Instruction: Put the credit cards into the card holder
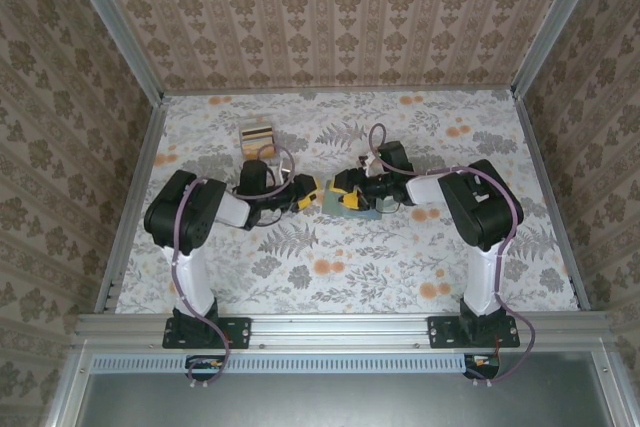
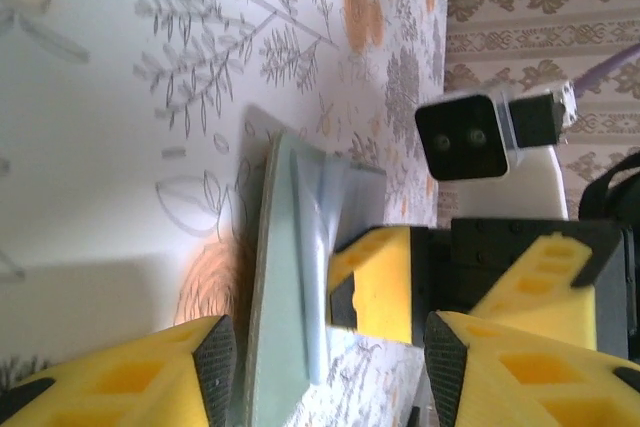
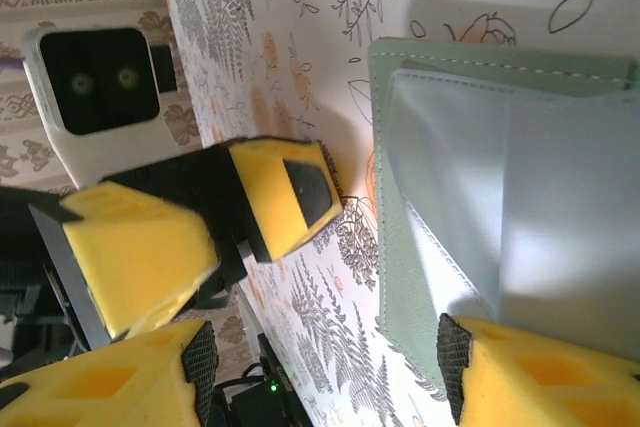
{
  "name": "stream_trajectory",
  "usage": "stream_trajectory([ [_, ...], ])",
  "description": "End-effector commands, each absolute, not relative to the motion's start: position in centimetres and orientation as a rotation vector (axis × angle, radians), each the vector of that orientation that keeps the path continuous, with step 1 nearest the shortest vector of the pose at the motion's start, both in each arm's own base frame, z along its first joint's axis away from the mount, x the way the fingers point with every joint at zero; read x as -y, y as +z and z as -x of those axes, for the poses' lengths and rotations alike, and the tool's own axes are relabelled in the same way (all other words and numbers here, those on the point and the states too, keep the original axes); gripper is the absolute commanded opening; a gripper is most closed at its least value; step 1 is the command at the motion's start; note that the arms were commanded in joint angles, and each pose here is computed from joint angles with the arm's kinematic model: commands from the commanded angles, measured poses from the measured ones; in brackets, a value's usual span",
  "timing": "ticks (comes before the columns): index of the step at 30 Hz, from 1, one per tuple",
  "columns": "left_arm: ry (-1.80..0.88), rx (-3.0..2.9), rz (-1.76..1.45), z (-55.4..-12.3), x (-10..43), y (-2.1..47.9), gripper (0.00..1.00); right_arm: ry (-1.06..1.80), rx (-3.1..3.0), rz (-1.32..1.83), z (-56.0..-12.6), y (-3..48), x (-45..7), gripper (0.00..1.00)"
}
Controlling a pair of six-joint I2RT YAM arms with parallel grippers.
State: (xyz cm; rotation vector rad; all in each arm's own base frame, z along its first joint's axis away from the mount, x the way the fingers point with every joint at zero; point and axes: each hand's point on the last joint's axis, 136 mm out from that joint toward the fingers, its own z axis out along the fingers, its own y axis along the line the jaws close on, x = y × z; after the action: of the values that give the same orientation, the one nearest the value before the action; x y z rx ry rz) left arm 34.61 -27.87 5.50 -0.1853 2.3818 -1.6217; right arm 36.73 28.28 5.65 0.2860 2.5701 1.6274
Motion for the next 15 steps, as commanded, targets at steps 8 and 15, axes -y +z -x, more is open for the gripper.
stream_trajectory([
  [8,-1.337,-2.597,0.069,-35.7,27.9,1.2,0.58,1.684,-2.556,-0.287,-36.5,5.5,-28.2,0.63],
  [15,-1.034,-2.759,-0.066,-34.5,27.7,0.2,0.53,1.688,-2.546,-0.285,-36.6,5.7,-28.1,0.63],
])
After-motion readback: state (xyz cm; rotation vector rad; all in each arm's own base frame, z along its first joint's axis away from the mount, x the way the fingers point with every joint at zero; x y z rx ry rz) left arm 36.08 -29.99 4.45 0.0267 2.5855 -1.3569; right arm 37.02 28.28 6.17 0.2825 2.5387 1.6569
